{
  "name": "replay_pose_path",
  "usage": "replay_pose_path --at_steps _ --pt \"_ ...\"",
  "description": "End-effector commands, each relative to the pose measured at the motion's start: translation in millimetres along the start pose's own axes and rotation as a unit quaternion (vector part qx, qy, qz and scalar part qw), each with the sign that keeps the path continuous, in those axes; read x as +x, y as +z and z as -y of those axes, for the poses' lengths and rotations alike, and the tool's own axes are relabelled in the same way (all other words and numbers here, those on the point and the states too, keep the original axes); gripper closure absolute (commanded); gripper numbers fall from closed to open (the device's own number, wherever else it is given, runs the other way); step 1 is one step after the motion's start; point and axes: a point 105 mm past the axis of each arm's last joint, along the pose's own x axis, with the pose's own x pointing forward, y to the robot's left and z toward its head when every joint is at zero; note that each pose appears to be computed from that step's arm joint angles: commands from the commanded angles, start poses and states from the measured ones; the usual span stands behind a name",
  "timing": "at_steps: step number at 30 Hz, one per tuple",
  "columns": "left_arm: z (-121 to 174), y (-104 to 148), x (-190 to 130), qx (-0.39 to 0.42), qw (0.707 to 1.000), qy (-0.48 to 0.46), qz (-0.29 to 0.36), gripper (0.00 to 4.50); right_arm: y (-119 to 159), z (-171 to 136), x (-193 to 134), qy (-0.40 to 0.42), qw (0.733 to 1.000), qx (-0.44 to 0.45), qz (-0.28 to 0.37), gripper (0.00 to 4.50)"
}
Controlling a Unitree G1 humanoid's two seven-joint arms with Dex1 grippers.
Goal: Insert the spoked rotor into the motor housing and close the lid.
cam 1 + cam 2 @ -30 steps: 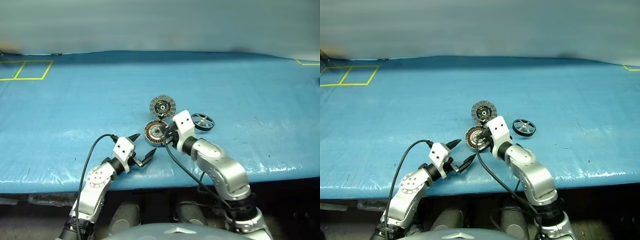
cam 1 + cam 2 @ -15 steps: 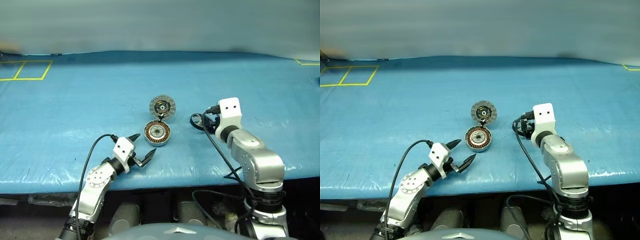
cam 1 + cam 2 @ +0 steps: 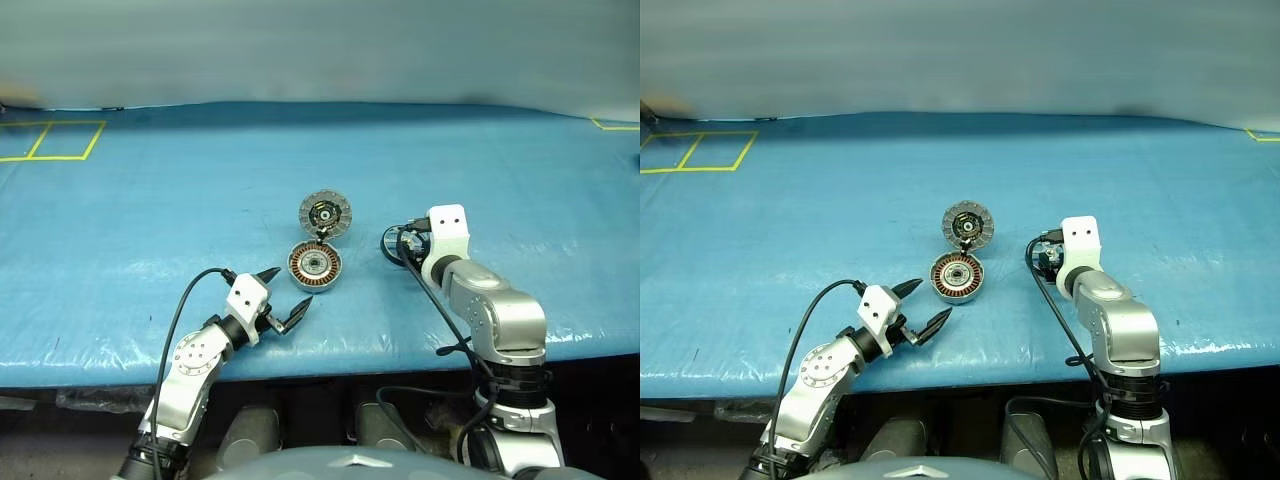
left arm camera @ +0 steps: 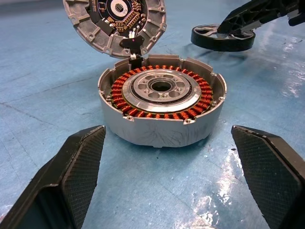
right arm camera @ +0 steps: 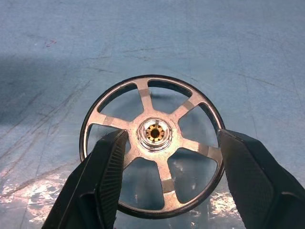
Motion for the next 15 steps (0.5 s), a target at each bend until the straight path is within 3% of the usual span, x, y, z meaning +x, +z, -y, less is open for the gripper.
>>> replay_pose_path --at_steps 1,10,13,15 --pt "0 10 1 0.007 1.000 0.002 0.017 0.00 5 0 0 0.008 1.000 -0.011 0.010 1.32" --pt "-1 9 1 0.006 1.000 0.006 0.015 0.00 -7 -9 0 0.025 0.999 -0.025 -0.008 1.32" --pt "-1 8 1 0.007 1.000 0.006 0.014 0.00 -8 -10 0 0.023 0.999 -0.025 -0.006 1.86" --pt "-1 8 0 0.007 1.000 0.006 0.013 0.00 -10 -11 0 0.025 0.999 -0.024 -0.009 2.48"
